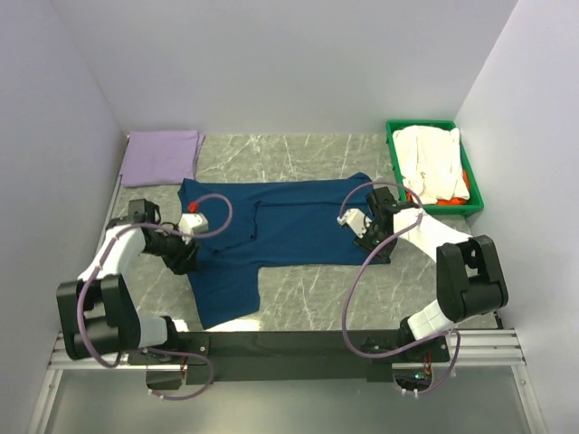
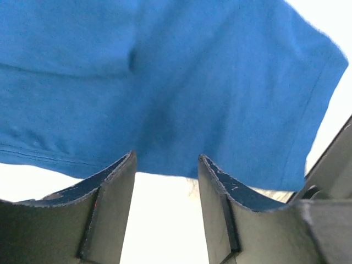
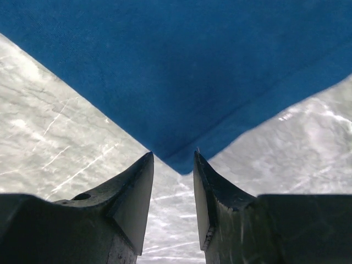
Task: Fold and stack the t-shirts
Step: Fold the tshirt
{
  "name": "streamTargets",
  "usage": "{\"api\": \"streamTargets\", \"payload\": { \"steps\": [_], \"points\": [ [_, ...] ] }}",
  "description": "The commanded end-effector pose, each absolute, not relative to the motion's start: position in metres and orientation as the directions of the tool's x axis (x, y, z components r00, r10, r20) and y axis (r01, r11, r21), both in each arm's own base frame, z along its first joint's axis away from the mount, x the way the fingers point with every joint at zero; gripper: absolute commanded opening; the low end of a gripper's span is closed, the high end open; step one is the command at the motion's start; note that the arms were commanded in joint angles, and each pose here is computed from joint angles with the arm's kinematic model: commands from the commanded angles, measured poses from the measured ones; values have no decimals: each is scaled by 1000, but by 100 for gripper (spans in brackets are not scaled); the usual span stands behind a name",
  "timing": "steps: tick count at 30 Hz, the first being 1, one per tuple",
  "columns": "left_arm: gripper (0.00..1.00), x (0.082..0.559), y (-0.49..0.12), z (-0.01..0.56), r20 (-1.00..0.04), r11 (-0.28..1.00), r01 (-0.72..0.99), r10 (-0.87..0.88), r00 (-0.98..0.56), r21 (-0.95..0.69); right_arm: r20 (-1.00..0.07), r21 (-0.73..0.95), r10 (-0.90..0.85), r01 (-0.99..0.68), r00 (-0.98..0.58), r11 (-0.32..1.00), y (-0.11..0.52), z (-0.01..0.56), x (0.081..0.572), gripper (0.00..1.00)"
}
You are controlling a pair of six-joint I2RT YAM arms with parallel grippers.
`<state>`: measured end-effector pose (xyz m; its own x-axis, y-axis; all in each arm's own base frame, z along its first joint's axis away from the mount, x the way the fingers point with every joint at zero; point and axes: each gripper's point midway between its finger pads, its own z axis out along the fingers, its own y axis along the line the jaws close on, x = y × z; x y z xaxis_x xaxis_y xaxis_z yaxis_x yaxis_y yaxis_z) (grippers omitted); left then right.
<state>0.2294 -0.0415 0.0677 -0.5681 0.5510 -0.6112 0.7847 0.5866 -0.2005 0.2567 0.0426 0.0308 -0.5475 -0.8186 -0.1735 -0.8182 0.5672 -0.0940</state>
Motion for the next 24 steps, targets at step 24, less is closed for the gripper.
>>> {"api": "streamTargets", "payload": {
  "steps": [24],
  "points": [
    [53,213,-30,4,-431,415,909,829,-357,44,-112,-198,-885,-862,-452,466,30,-1,253,36]
  ]
}}
